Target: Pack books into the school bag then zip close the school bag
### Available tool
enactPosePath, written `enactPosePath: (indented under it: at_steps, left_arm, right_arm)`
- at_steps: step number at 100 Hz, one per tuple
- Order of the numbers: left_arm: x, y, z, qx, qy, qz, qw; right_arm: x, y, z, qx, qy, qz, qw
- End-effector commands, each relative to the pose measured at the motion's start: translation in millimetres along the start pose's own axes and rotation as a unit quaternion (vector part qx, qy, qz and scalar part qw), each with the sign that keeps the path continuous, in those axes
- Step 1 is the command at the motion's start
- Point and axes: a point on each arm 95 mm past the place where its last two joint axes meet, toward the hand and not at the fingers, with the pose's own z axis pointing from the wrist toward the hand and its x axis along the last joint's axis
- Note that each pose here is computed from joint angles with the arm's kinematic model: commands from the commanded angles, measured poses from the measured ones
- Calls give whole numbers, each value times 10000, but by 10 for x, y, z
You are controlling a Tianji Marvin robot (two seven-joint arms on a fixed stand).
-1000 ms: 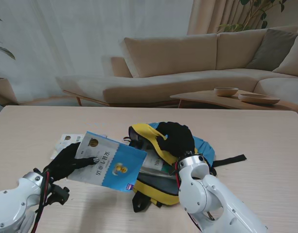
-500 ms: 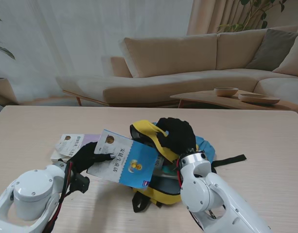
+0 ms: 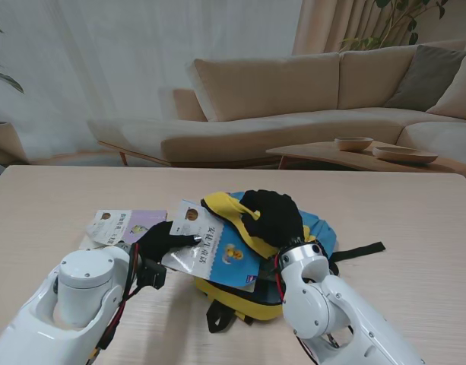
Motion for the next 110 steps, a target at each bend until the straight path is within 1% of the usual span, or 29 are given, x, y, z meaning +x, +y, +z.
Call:
enactPosePath:
  at_steps: [1, 23, 43, 48, 61, 85, 99, 110]
  left_arm:
    - [54, 101, 27, -194, 55, -112, 9997]
    - [84, 207, 155, -299, -77, -551, 9980]
    - [119, 287, 270, -246, -217, -760, 9966]
    - [134, 313, 298, -281, -256, -818, 9959]
    - [161, 384, 370, -348, -305, -921, 9947]
    - [183, 498, 491, -438, -494, -1090, 9918]
    - [179, 540, 574, -475, -583, -1070, 9914]
    - [172, 574, 634, -542, -631, -1182, 9895]
  right_arm:
    - [83, -17, -24, 72, 107, 64, 9999]
    - [100, -34, -54, 140, 162, 59, 9998]
    - [111, -45, -79, 187, 209, 74, 9996]
    - [116, -49, -89, 206, 218, 91, 9995]
    - [115, -54, -108, 282, 261, 94, 9992]
    - [103, -54, -130, 478, 263, 231, 9982]
    - [101, -53, -134, 540, 279, 281, 9978]
    - [102, -42, -136, 623, 280, 393, 9969]
